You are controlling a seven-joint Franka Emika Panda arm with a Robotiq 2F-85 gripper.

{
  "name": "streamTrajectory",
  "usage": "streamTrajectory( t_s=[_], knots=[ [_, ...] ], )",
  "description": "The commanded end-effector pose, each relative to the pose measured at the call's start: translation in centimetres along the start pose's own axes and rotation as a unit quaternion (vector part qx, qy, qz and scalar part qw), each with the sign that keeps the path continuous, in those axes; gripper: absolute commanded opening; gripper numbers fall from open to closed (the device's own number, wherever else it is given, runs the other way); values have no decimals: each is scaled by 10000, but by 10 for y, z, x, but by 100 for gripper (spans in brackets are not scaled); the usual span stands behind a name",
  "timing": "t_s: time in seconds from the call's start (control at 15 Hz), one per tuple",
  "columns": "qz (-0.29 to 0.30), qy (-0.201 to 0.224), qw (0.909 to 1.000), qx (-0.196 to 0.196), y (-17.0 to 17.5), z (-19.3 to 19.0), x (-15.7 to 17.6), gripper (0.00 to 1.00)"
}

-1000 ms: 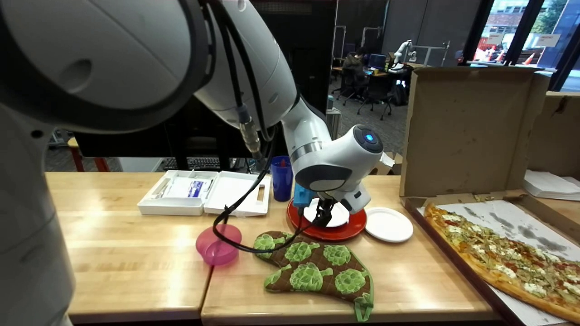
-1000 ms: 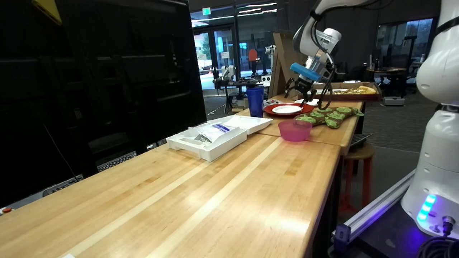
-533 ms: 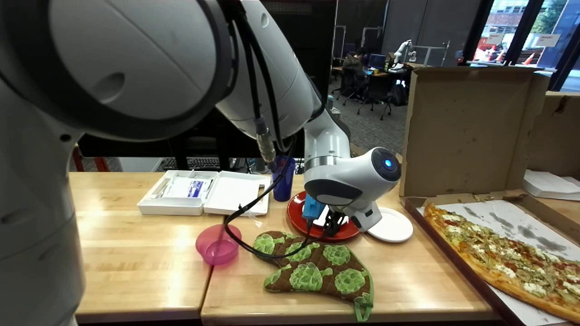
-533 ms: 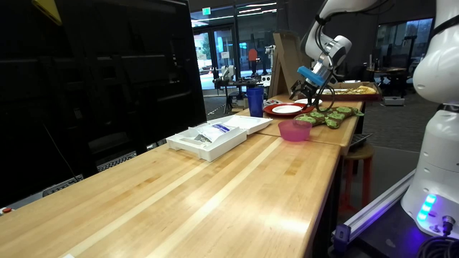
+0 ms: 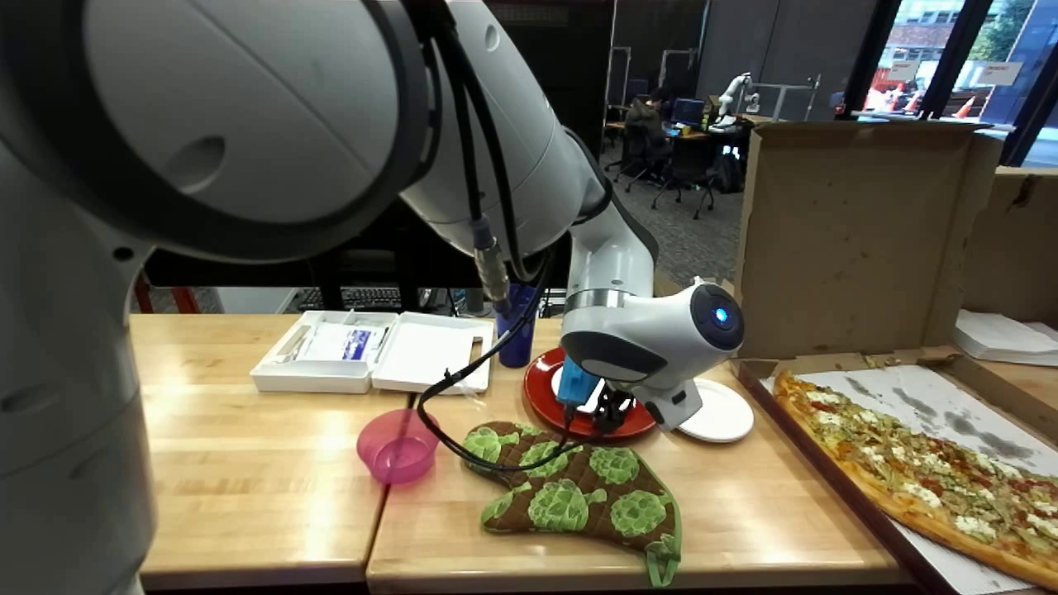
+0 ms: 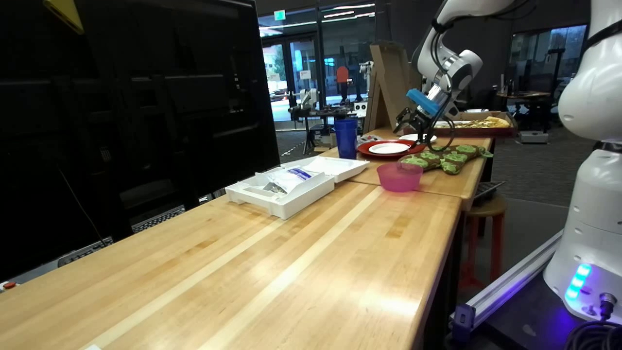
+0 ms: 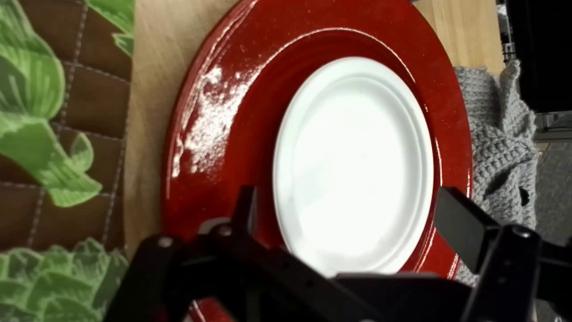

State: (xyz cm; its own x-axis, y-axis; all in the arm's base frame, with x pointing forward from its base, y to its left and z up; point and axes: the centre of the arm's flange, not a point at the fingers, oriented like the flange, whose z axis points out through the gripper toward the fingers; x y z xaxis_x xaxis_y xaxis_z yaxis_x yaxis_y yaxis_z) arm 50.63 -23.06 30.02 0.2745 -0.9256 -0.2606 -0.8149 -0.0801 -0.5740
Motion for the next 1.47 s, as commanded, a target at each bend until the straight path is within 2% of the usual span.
streamTrajectory(
  t_s=[0.0, 1.27, 1.33, 1.4],
  knots=[
    [-29, -130, 9998, 159, -2, -1, 5, 100],
    [20, -360, 9989, 310, -11, 27, 39, 100],
    [19, -379, 9987, 329, -11, 26, 41, 75],
    [13, -389, 9987, 335, -11, 25, 43, 74]
  ],
)
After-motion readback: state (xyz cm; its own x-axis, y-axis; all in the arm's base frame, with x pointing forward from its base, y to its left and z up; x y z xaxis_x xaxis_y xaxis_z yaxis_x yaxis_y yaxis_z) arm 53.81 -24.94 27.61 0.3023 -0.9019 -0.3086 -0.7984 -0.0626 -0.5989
